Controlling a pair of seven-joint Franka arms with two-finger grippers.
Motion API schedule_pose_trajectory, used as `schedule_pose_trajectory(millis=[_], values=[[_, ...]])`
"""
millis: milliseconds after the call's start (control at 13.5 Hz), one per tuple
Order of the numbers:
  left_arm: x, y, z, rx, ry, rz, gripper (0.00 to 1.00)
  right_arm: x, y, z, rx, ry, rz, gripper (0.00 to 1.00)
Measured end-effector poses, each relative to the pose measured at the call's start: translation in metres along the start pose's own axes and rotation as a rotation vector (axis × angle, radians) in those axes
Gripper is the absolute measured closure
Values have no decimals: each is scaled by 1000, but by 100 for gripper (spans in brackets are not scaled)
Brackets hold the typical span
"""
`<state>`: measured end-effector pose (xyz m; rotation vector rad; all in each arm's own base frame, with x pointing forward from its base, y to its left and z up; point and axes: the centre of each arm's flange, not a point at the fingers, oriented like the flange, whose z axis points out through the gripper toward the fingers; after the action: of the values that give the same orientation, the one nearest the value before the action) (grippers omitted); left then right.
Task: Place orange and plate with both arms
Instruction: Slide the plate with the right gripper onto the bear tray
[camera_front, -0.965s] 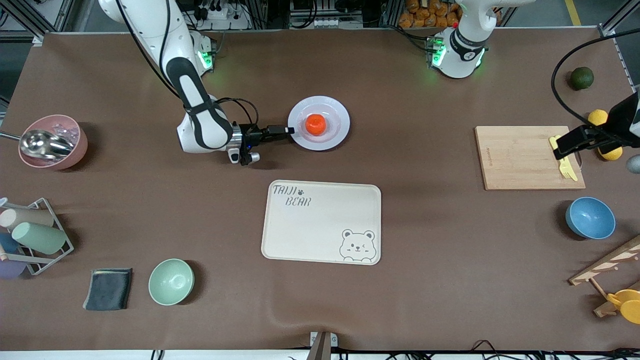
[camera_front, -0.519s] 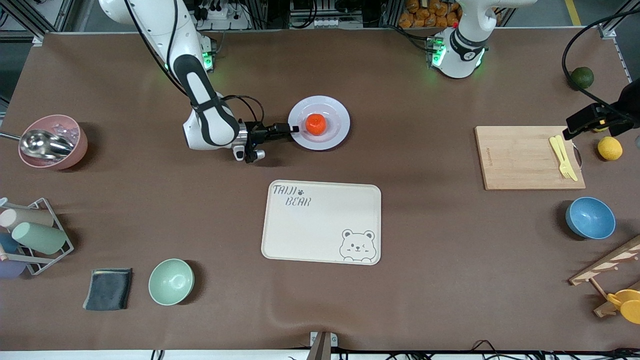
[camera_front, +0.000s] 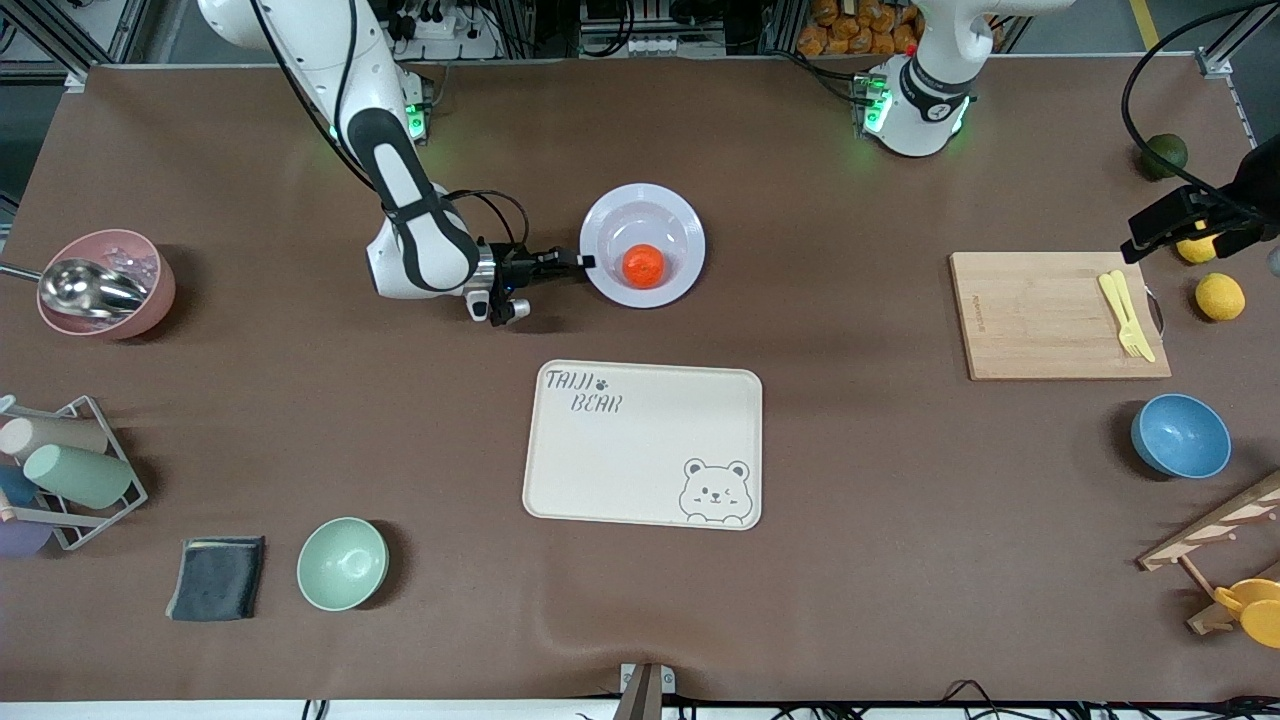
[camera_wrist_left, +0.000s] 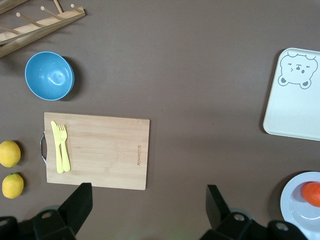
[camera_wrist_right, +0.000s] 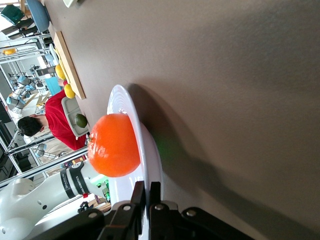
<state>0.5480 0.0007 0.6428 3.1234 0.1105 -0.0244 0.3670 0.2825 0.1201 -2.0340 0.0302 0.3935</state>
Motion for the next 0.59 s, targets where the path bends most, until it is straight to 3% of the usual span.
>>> schedule_pose_trajectory(millis=[594], values=[[0,5,-1,0,2,10,0,10,-22,-11,99,-13,-16,95]])
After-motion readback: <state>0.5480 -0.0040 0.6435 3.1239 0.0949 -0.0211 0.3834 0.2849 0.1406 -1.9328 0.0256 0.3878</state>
